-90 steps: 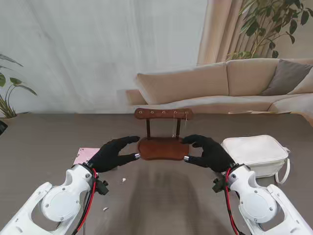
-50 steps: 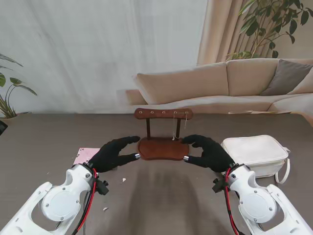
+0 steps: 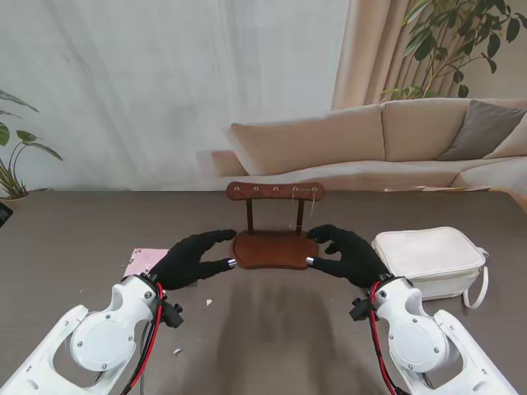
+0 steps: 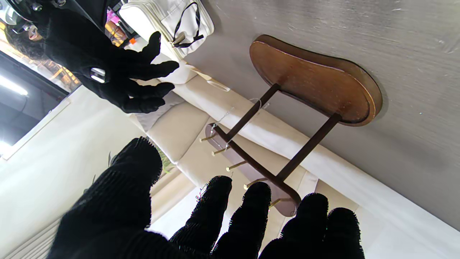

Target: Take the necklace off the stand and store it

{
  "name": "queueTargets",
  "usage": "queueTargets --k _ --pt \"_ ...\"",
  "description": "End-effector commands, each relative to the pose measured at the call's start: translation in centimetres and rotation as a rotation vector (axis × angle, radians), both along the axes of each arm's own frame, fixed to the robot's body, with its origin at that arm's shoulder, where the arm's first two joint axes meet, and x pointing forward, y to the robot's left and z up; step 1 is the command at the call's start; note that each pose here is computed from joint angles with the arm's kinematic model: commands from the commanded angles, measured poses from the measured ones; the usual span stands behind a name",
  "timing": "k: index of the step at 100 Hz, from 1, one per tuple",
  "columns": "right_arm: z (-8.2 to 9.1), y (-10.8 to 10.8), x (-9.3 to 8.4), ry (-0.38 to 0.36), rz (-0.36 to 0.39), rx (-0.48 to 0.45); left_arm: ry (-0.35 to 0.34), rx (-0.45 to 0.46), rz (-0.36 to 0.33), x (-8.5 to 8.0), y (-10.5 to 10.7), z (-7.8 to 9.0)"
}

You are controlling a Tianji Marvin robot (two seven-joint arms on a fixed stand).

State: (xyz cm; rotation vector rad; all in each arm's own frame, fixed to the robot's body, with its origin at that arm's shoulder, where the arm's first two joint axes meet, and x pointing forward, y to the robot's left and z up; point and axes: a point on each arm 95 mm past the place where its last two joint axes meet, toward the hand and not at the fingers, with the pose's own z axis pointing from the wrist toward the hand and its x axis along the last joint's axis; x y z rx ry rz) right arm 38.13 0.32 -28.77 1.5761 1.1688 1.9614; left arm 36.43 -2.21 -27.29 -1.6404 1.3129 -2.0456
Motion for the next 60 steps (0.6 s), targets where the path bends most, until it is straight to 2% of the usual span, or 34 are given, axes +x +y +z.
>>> queueTargets --k 1,31,60 --pt "-0.2 0.8 0.1 0.009 -0.003 -0.008 0.012 0.002 -0.013 -0.1 -0.1 -0.1" --pt "-1.5 2.5 2.4 0.065 -0.15 -0.037 0.022 -0.003 -0.016 0.0 -0.2 -0.1" --pt "-2.3 4.0 5.0 0.12 -0.258 -0.082 0.027 -0.005 -0.02 0.0 -0.2 -0.1"
